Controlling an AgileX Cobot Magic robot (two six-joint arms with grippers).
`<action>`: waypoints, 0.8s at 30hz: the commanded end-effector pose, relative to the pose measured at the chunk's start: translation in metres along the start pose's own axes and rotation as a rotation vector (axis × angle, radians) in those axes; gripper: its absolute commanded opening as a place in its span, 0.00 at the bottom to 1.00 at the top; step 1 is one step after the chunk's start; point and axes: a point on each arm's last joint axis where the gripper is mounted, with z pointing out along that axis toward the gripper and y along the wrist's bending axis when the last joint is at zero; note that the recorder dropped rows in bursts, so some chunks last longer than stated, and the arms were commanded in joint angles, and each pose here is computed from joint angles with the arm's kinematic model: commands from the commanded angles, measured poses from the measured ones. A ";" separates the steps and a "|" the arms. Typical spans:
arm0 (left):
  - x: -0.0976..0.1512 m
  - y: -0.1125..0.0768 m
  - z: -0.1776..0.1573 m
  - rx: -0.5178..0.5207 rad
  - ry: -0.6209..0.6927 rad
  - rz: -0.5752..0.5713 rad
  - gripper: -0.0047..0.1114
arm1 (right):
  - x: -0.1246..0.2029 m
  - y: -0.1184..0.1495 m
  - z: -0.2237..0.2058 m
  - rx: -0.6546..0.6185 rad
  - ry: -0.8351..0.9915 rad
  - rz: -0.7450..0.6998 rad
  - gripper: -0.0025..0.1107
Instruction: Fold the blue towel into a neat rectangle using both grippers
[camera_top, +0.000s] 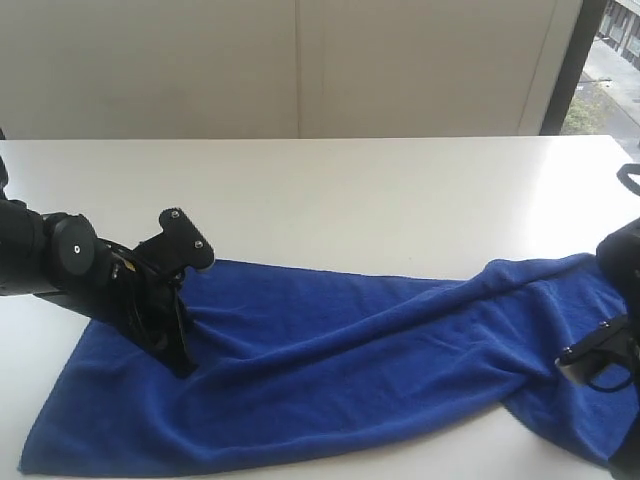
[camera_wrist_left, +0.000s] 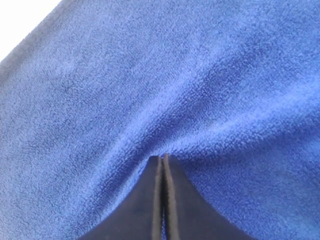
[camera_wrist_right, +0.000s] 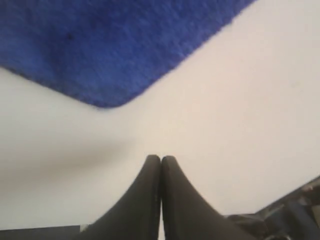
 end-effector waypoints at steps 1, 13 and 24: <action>0.010 -0.003 0.007 0.046 0.060 -0.006 0.04 | 0.004 -0.009 0.000 0.098 0.043 0.034 0.02; 0.011 -0.003 0.007 0.048 0.061 -0.011 0.04 | -0.006 0.007 -0.051 -0.169 -0.545 0.154 0.02; 0.010 -0.003 0.007 0.047 0.060 -0.011 0.04 | -0.019 0.013 -0.031 -0.195 -0.532 0.174 0.02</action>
